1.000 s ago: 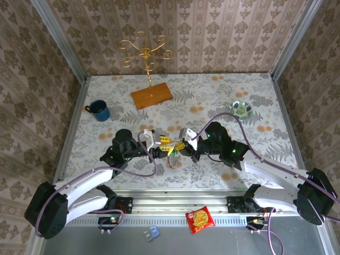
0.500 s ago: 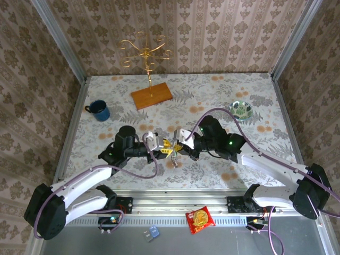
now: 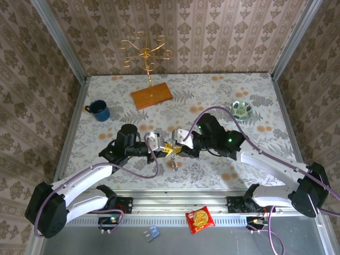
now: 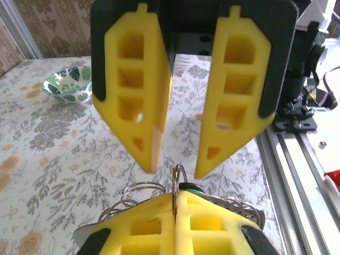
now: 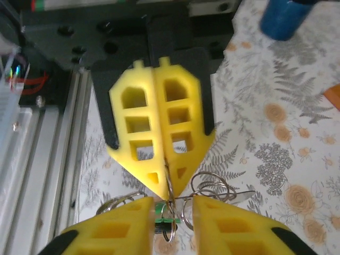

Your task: Put the keys on the keyring

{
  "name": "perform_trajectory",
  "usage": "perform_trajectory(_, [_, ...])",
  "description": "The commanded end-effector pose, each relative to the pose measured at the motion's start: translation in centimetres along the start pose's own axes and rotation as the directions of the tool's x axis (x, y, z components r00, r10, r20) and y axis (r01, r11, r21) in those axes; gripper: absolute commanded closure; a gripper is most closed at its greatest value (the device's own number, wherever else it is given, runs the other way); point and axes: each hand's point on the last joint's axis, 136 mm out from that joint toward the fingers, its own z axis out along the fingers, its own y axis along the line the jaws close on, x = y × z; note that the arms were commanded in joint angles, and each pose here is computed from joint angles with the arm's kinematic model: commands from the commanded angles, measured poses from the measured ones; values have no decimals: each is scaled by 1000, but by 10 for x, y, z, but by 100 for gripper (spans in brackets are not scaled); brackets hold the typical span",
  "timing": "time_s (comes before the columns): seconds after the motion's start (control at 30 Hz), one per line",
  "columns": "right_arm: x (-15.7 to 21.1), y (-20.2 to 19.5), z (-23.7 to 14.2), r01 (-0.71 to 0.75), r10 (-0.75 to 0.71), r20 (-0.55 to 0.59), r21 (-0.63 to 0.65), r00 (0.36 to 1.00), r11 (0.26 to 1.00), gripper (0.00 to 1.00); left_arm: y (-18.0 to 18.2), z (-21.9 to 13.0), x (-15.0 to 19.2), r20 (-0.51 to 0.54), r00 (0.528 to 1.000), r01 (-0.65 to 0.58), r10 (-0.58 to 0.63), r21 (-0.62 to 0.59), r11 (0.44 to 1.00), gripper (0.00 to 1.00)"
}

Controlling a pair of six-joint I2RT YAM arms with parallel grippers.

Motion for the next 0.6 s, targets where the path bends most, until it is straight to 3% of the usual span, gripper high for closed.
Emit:
perform_trajectory(0.0, [-20,0,-14,-37,34,160,17,987,999,69,-3,-3,-23,110,994,-29,27,14,999,100])
perform_trajectory(0.33, [-11,0,-5,-111,103,220,24,970,994,69,-10,-4,-25,187,982,21,-28,43,999,100])
perform_trajectory(0.57, [-12,4,2,-145,146,248,-25,958,989,78,-13,-3,-23,193,981,24,-35,57,998,100])
